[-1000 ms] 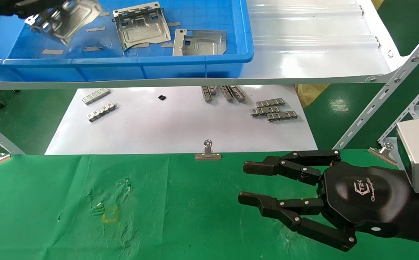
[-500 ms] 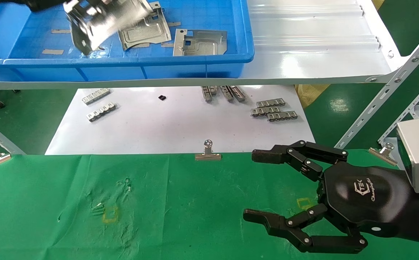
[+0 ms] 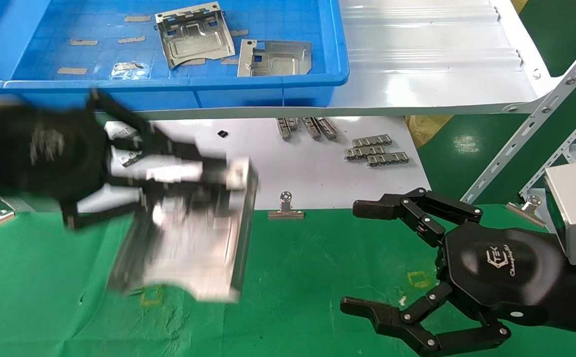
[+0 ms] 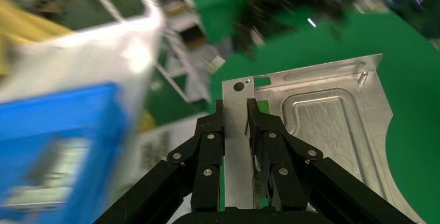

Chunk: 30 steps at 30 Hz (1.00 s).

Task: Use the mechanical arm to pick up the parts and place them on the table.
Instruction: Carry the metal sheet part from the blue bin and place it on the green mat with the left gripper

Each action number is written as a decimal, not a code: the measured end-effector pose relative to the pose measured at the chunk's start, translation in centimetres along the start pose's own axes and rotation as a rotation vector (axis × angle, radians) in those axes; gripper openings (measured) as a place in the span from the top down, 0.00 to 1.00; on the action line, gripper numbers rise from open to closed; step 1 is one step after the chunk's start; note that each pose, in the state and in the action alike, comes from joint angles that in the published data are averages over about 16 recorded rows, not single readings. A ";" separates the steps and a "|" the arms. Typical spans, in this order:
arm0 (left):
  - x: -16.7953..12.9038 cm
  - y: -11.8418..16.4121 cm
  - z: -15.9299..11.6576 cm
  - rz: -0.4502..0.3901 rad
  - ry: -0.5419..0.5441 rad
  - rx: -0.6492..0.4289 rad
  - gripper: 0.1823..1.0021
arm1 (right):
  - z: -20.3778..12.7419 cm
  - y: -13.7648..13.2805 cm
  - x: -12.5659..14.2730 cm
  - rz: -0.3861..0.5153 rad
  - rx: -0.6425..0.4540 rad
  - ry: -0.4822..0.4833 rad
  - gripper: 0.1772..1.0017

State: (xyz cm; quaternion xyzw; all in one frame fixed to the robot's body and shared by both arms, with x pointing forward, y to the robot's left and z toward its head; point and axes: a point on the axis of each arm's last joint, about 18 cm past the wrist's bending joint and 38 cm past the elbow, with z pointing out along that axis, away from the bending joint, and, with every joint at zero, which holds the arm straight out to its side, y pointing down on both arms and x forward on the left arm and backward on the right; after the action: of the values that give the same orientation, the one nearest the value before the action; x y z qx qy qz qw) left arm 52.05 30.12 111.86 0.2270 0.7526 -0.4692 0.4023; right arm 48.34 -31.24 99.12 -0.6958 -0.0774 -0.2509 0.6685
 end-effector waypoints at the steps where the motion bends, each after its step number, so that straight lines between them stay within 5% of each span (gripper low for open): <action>1: 0.6 0.6 0.2 0.005 0.020 -0.022 0.90 | 0.0 0.0 0.0 0.000 0.000 0.000 0.05; 17: 4.8 13.5 1.1 0.033 0.129 -0.403 0.92 | 0.0 0.0 0.0 0.000 0.000 0.000 0.00; 30: 6.9 16.7 1.6 0.015 0.127 -0.464 0.97 | 0.0 0.0 0.0 0.000 0.000 0.000 0.00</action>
State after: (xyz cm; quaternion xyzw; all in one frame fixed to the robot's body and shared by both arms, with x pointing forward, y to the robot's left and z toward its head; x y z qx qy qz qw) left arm 60.74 36.03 97.09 0.1631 0.8624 -0.2654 0.3989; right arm 48.34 -31.24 99.12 -0.6958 -0.0774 -0.2509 0.6685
